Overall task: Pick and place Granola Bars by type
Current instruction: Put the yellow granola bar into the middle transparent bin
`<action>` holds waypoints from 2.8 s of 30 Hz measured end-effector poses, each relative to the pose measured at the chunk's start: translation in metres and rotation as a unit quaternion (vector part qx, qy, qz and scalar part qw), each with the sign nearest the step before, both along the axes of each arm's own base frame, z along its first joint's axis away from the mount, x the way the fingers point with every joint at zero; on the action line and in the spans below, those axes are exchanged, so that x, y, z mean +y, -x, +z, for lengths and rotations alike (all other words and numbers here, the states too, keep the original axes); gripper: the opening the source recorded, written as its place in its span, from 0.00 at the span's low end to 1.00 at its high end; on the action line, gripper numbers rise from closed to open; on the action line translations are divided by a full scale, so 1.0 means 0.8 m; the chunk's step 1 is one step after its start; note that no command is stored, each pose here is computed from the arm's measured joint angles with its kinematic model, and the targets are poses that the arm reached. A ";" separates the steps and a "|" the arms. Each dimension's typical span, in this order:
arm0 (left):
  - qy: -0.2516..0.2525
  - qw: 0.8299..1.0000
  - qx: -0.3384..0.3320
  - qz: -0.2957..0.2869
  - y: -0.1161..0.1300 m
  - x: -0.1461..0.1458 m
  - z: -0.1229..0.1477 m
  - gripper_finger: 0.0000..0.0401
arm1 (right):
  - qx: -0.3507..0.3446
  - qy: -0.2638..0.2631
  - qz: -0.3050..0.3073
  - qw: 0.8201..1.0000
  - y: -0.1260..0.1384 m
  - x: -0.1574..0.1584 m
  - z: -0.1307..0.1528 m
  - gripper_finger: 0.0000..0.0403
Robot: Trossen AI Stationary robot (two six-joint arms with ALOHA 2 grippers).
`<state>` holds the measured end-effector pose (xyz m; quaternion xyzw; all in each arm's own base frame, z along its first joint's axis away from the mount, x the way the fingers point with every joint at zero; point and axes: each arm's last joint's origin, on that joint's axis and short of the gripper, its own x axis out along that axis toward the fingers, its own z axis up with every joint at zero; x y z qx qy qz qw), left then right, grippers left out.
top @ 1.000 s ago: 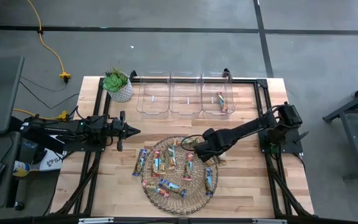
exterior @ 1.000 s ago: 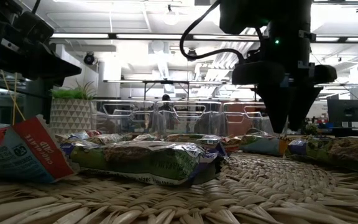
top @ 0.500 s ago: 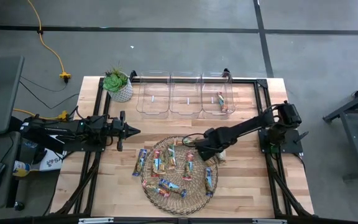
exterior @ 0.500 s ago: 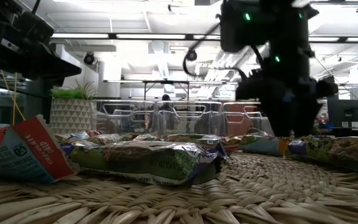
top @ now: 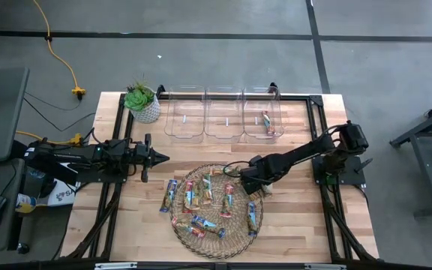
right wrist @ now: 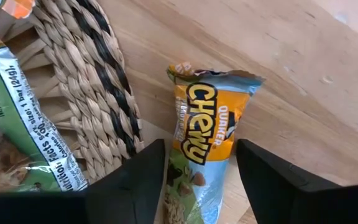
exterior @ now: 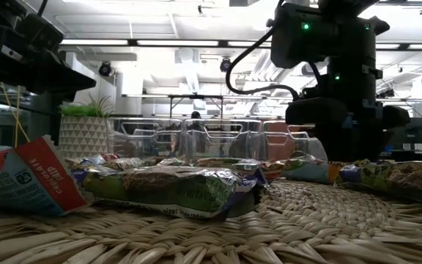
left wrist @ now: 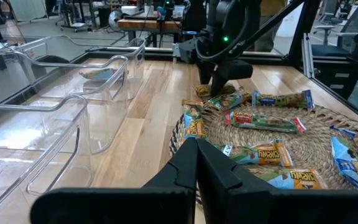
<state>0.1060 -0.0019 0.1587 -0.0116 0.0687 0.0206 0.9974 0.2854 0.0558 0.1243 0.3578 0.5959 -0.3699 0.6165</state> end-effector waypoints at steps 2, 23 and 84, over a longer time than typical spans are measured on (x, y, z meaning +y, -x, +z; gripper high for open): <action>0.000 1.000 0.000 0.000 0.000 0.000 0.000 0.00 | 0.000 0.000 0.002 1.000 0.000 0.000 0.000 0.45; 0.000 1.000 0.000 0.000 0.000 0.000 0.000 0.00 | 0.003 -0.007 0.012 1.000 0.001 0.000 -0.001 0.26; 0.000 1.000 0.000 0.000 0.000 0.000 0.000 0.00 | -0.665 0.205 0.255 0.671 -0.062 0.000 0.274 0.10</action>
